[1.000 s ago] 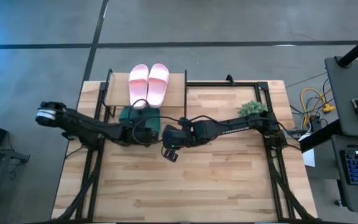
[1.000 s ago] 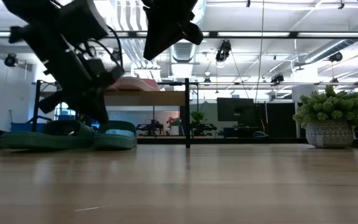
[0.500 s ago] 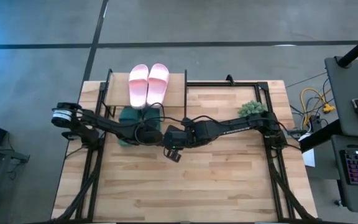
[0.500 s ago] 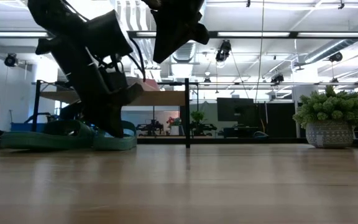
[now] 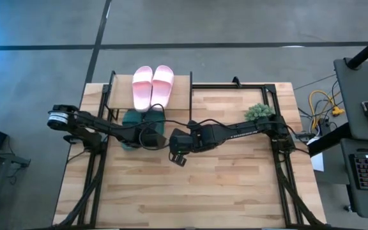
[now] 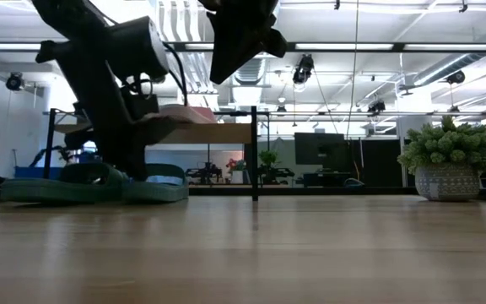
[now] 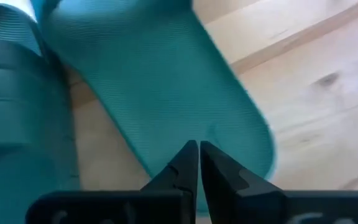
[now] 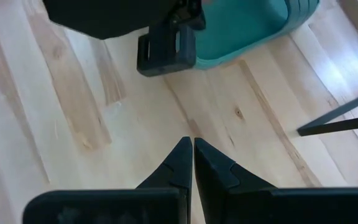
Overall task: Pick and place slides into the shelf
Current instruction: Adjust the green slippers
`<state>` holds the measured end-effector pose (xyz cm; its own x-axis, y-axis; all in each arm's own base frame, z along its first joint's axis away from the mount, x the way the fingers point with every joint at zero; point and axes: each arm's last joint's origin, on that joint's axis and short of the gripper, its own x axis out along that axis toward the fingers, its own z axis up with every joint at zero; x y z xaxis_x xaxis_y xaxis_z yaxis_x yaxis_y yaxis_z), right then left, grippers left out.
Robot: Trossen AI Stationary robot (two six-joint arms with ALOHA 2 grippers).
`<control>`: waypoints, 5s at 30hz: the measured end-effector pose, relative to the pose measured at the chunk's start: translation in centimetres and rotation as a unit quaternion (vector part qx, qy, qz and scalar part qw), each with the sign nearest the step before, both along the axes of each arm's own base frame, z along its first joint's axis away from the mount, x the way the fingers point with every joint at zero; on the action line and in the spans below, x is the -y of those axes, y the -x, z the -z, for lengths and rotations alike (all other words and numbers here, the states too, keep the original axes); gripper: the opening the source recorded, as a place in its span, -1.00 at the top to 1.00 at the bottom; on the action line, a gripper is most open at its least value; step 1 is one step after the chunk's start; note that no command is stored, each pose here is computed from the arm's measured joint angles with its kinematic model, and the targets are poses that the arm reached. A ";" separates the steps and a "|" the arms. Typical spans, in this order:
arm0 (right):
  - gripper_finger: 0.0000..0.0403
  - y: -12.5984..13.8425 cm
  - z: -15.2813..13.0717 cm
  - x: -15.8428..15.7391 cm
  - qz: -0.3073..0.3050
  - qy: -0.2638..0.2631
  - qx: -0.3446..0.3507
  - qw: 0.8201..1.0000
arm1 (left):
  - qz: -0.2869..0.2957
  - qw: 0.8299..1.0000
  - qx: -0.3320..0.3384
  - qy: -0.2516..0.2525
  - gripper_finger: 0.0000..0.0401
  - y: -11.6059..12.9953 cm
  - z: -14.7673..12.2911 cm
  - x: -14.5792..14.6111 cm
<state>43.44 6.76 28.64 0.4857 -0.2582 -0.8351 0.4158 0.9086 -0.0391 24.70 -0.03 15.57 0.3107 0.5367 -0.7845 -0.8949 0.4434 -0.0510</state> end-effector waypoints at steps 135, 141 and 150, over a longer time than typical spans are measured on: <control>0.96 0.1 0.1 -0.4 0.003 0.022 0.001 1.000 | 0.044 0.976 -0.202 0.072 0.98 2.1 0.8 2.0; 0.96 0.1 0.1 -0.4 0.003 0.022 0.001 1.000 | 0.036 0.957 -0.277 0.081 0.98 3.7 0.5 2.2; 0.96 0.1 0.1 -0.4 0.003 0.022 0.003 1.000 | -0.021 0.929 -0.365 0.052 0.98 6.0 -0.6 2.0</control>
<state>43.35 7.19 28.51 0.4890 -0.2976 -0.8200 0.4207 0.9039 -0.0771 18.72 -2.05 16.18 -0.3440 0.4460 -0.8262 -0.7245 0.4337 0.5358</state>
